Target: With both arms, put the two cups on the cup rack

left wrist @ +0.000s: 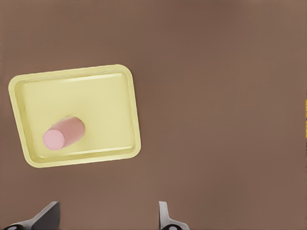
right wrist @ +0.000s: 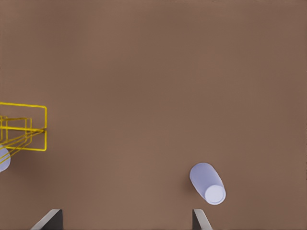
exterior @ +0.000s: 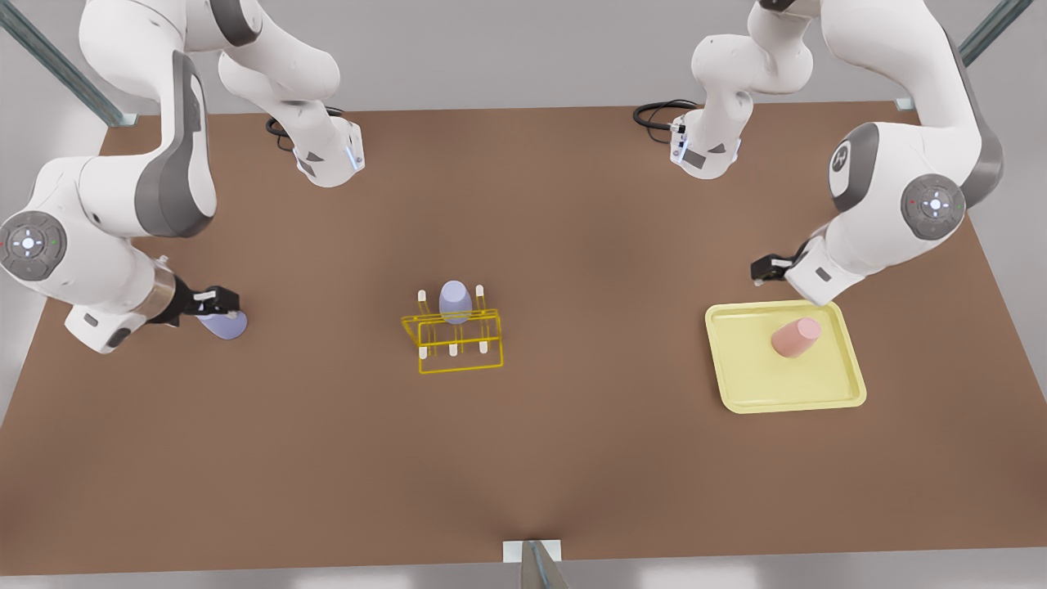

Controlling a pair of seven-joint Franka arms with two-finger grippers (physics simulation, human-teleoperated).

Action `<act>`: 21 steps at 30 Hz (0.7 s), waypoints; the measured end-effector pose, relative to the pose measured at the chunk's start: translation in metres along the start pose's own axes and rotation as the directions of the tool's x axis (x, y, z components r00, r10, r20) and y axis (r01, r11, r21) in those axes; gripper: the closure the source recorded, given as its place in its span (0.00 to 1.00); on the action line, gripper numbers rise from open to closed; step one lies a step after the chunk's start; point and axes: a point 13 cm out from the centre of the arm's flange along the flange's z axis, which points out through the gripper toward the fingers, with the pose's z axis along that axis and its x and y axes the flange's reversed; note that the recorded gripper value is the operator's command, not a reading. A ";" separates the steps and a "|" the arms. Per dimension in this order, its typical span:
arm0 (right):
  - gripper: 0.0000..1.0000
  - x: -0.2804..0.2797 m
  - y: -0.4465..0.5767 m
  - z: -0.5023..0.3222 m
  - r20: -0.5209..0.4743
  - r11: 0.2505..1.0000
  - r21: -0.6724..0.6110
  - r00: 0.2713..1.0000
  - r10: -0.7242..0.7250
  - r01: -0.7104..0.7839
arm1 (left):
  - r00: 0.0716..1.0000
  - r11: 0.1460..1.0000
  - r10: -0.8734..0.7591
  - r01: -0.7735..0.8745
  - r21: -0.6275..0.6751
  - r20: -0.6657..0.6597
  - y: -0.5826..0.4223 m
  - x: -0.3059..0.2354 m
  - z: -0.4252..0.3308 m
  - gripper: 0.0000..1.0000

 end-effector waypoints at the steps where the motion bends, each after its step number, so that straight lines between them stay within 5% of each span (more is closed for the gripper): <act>1: 0.00 -0.004 -0.001 -0.001 0.017 1.000 0.002 1.000 -0.003 0.003 | 1.000 1.000 -0.001 0.001 0.002 0.014 0.000 -0.003 -0.001 0.00; 5: 0.00 -0.005 -0.033 0.057 -0.019 1.000 0.006 1.000 0.006 -0.006 | 0.999 0.999 -0.040 0.040 0.001 0.019 0.024 -0.021 0.016 0.00; 8: 0.00 -0.007 -0.078 0.152 -0.074 1.000 0.004 0.997 0.020 -0.020 | 0.986 0.986 -0.168 0.169 0.010 -0.005 0.132 -0.047 0.079 0.00; 13: 0.00 -0.004 -0.120 0.218 0.000 1.000 -0.007 1.000 0.028 -0.028 | 0.979 0.980 -0.201 0.201 0.008 -0.021 0.202 -0.035 0.196 0.00; 21: 0.00 0.045 -0.145 0.226 0.121 1.000 0.005 0.993 0.015 -0.015 | 0.995 0.995 -0.102 0.102 0.003 -0.002 0.210 -0.015 0.250 0.00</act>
